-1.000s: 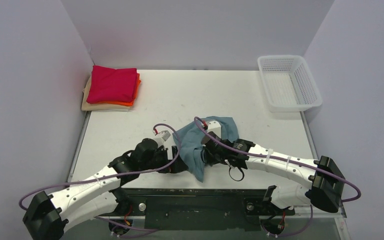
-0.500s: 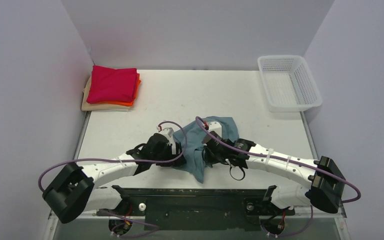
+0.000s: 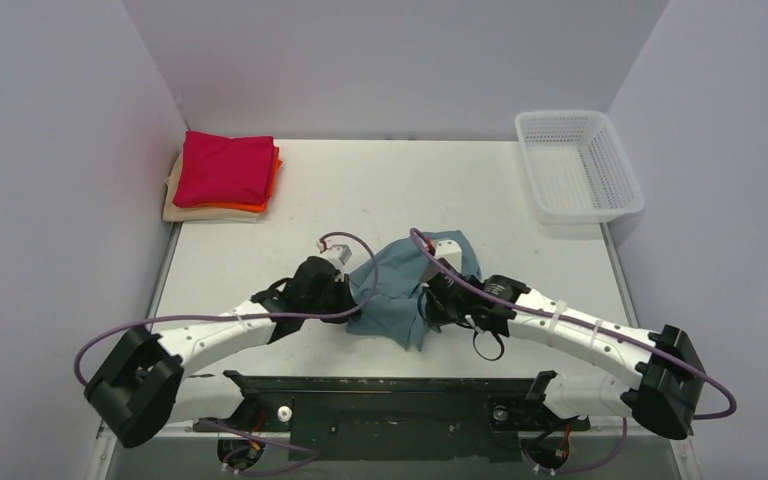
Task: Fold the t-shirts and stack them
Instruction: Flatten out the tshirt
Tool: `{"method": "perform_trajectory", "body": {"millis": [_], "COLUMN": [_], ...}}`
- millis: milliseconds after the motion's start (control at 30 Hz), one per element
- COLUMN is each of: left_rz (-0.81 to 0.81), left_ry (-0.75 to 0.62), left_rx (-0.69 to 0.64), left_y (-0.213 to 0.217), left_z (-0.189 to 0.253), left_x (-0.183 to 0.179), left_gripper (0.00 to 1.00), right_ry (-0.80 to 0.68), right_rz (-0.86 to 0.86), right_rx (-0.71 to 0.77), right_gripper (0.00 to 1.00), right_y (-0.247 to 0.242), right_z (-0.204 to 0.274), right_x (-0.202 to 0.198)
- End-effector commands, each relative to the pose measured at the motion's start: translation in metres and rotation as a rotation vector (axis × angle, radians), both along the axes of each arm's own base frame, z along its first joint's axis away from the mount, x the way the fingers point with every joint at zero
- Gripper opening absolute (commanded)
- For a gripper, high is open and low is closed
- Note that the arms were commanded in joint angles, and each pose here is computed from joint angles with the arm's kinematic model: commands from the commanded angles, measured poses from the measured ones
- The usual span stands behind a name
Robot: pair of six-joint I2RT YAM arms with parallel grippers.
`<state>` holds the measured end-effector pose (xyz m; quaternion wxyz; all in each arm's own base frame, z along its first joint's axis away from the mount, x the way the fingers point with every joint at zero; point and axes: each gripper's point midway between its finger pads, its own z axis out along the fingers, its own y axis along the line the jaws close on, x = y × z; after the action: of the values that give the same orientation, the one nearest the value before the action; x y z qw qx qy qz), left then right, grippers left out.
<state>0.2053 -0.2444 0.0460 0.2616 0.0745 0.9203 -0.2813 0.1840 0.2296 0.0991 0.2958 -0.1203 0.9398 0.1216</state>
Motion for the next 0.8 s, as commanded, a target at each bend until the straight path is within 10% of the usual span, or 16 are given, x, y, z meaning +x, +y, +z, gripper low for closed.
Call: {"method": "perform_trajectory", "body": {"millis": [0, 367, 767], "left_rz": [0.321, 0.784, 0.924], "left_ry": [-0.121, -0.447, -0.907], "left_rx": [0.086, -0.111, -0.263], "left_y": [0.059, 0.167, 0.224], "left_z": [0.047, 0.221, 0.454], "left_x": [0.034, 0.067, 0.023], "left_gripper": [0.0, 0.0, 0.0], "right_ry": [-0.041, -0.244, -0.721], "right_rz": [-0.185, -0.544, -0.549], "right_rx": [-0.186, -0.235, 0.152], "right_gripper": [0.0, 0.0, 0.0], "right_y": [-0.08, -0.185, -0.195], "right_z": [-0.001, 0.077, 0.319], "right_x": [0.005, 0.027, 0.032]}}
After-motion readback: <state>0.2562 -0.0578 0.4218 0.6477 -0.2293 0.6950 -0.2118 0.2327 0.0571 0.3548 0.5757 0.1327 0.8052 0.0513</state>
